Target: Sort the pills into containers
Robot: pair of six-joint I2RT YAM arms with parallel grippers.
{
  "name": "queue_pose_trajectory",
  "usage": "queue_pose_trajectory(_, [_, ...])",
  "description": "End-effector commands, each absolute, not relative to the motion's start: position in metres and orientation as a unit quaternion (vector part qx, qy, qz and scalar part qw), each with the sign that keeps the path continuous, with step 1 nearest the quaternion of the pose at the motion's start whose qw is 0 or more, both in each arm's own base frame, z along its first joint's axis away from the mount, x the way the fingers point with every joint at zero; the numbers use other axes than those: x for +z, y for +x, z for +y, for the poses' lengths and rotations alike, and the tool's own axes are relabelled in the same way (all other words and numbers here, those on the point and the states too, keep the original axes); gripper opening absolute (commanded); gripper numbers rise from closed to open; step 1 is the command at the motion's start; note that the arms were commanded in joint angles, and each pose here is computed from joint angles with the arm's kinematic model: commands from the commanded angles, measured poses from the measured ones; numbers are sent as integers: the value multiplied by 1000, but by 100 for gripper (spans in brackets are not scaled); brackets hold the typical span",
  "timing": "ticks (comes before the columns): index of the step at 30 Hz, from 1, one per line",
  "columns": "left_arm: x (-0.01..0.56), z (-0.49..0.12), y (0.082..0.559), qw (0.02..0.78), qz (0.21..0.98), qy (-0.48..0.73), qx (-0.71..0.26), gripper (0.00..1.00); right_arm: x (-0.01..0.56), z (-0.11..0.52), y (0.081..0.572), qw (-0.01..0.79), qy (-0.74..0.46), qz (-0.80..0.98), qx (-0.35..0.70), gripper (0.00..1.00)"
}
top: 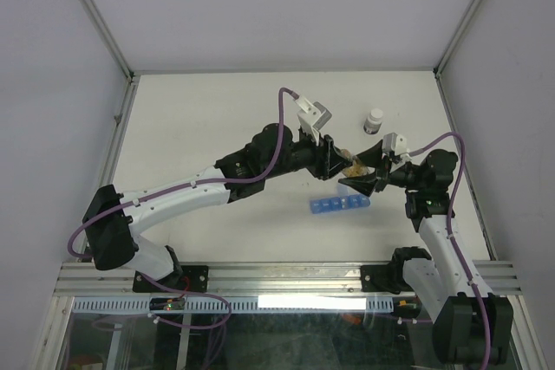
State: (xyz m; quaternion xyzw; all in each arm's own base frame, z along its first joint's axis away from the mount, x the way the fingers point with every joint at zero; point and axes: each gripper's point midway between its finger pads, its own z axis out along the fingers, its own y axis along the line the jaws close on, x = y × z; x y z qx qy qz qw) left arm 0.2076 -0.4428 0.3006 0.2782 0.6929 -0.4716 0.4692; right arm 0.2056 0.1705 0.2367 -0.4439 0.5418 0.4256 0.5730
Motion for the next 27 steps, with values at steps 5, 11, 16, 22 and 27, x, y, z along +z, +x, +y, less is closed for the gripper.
queue_pose_trajectory(5, [333, -449, 196, 488, 645, 322, -493, 8, 253, 171, 208, 590, -456, 523, 412, 0])
queue_pose_trajectory(11, [328, -454, 147, 476, 503, 516, -504, 1, 253, 171, 208, 590, -457, 523, 412, 0])
queue_pose_trajectory(16, [305, -448, 136, 435, 418, 634, -485, 1, 254, 171, 207, 590, -457, 523, 411, 0])
queue_pose_trajectory(22, [329, -445, 173, 479, 451, 592, -465, 57, 253, 171, 207, 590, -457, 523, 412, 0])
queue_pose_trajectory(27, [381, -418, 180, 581, 446, 484, -480, 99, 254, 171, 207, 589, -457, 523, 413, 0])
